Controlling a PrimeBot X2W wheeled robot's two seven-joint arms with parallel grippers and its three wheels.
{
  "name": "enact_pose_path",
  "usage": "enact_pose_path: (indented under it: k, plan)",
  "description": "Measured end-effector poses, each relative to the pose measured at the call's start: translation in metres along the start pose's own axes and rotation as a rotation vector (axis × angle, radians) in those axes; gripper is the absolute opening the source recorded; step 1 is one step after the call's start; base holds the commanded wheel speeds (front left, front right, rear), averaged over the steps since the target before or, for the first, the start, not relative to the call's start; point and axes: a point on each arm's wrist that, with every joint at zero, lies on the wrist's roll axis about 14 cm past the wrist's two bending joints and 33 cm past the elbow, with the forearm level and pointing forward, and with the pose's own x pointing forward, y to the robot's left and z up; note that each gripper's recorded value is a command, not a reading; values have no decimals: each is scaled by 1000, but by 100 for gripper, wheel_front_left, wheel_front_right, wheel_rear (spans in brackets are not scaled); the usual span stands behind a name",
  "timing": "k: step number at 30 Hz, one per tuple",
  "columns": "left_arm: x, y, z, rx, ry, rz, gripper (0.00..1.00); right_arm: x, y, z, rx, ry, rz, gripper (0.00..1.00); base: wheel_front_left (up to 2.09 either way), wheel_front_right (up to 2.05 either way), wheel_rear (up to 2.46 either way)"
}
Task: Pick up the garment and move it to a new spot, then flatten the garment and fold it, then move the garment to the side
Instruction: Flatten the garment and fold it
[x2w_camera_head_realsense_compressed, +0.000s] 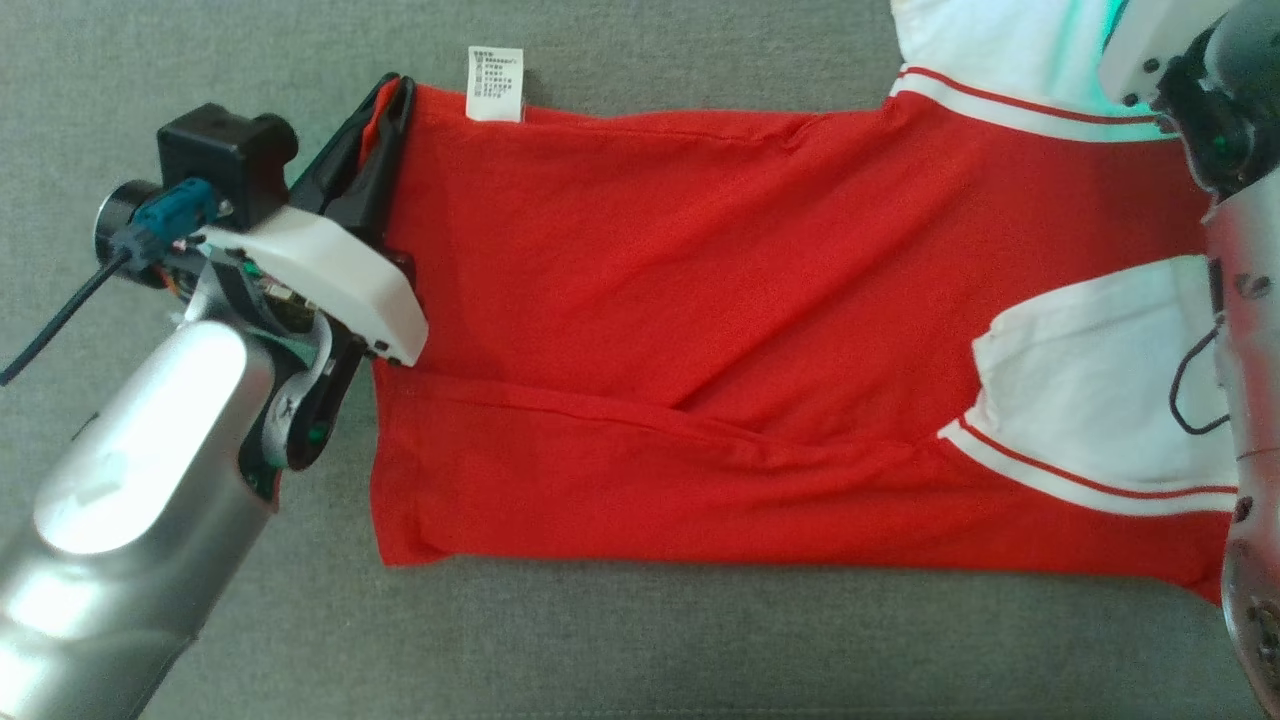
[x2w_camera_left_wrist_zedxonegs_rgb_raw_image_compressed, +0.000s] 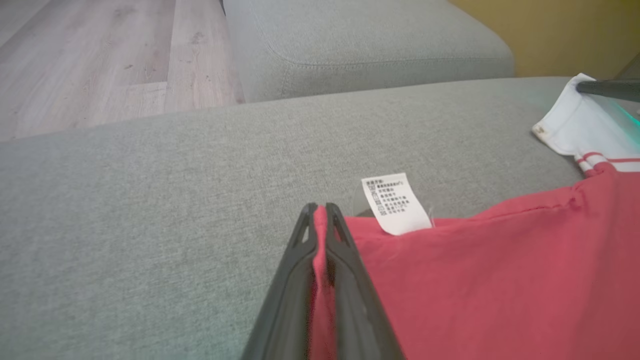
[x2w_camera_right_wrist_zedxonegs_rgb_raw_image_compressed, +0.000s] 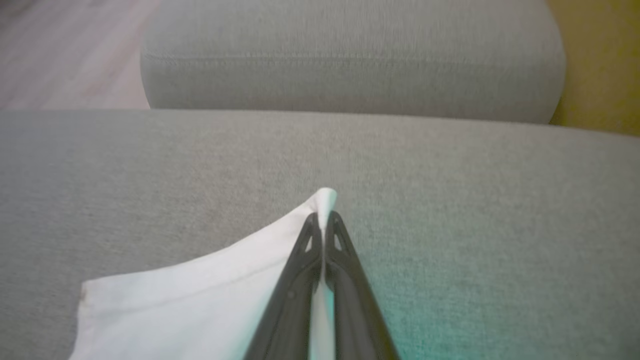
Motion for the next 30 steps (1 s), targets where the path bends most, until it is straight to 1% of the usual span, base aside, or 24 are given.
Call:
enact_pose_path:
  k: [5,8,16,23,25,30]
  plan:
    - [-10,-7,15,0,-39,-11,0,-23,11,34,3,-150,37,0,0,0,0]
    - [-21,-13,16,-10,-45,-19,0,-44,16,41,7,-214,63,0,0,0,0]
    - [-59,-24,16,-57,-87,1,0,-110,8,4,64,-263,62,0,0,0,0]
    - [-86,-35,13,-113,-144,14,0,-164,-3,4,108,-379,16,0,0,0,0]
    - [-89,-36,11,-124,-146,16,0,-169,-3,1,115,-385,9,0,0,0,0]
    - [-103,-43,-13,-181,-130,39,0,-190,6,-31,172,-361,-3,0,0,0,0]
